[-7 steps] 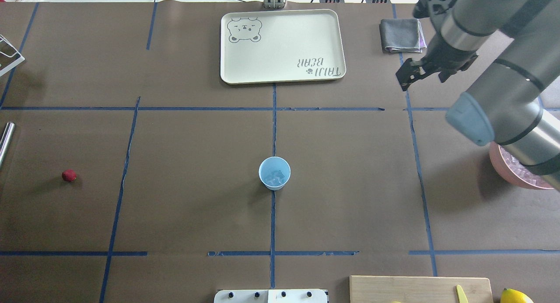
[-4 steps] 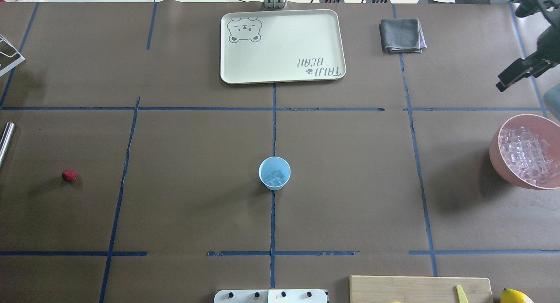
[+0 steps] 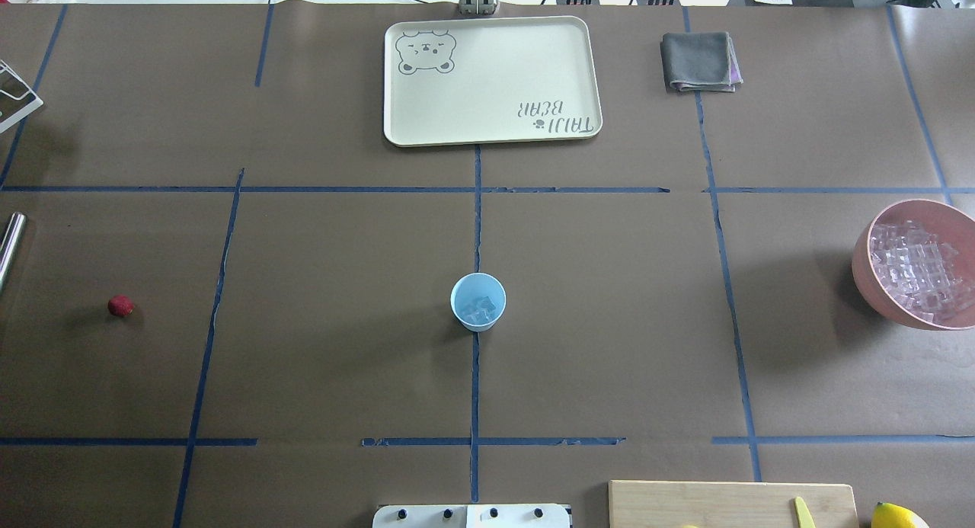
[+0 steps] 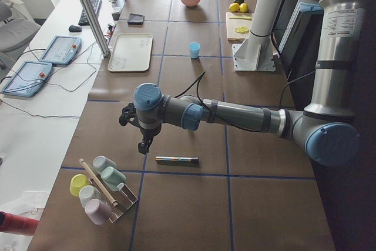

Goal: Mash ice and strawberries in cup
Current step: 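Reach the left gripper down toward the red strawberry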

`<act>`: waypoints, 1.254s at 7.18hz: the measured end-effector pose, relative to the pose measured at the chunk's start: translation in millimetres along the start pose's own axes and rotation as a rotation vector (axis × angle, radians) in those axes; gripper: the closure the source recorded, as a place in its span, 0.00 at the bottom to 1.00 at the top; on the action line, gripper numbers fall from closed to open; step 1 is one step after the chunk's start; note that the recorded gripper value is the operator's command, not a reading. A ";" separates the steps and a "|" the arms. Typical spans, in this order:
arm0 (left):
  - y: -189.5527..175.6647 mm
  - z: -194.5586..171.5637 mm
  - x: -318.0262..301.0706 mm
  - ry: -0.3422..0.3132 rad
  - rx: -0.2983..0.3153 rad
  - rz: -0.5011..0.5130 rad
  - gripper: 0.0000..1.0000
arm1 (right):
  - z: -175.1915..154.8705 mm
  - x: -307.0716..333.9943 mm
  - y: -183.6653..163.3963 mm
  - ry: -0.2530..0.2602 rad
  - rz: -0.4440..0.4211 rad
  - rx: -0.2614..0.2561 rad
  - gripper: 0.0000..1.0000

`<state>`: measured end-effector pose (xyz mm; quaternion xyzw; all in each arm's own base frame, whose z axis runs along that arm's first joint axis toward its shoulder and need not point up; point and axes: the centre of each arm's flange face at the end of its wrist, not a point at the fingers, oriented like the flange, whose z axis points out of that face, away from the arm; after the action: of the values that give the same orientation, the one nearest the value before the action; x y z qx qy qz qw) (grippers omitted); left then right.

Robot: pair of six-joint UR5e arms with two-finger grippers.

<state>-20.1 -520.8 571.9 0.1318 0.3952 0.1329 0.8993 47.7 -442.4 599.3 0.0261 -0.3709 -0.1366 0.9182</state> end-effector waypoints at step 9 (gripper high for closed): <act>37.7 163.6 192.4 0.012 0.006 -0.230 0.00 | 0.8 23.7 58.0 -0.007 0.108 0.003 0.01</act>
<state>222.3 -441.3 561.7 0.0873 0.4134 0.0285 0.9059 76.8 -393.0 624.5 0.0069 -0.3751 -0.0864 0.9229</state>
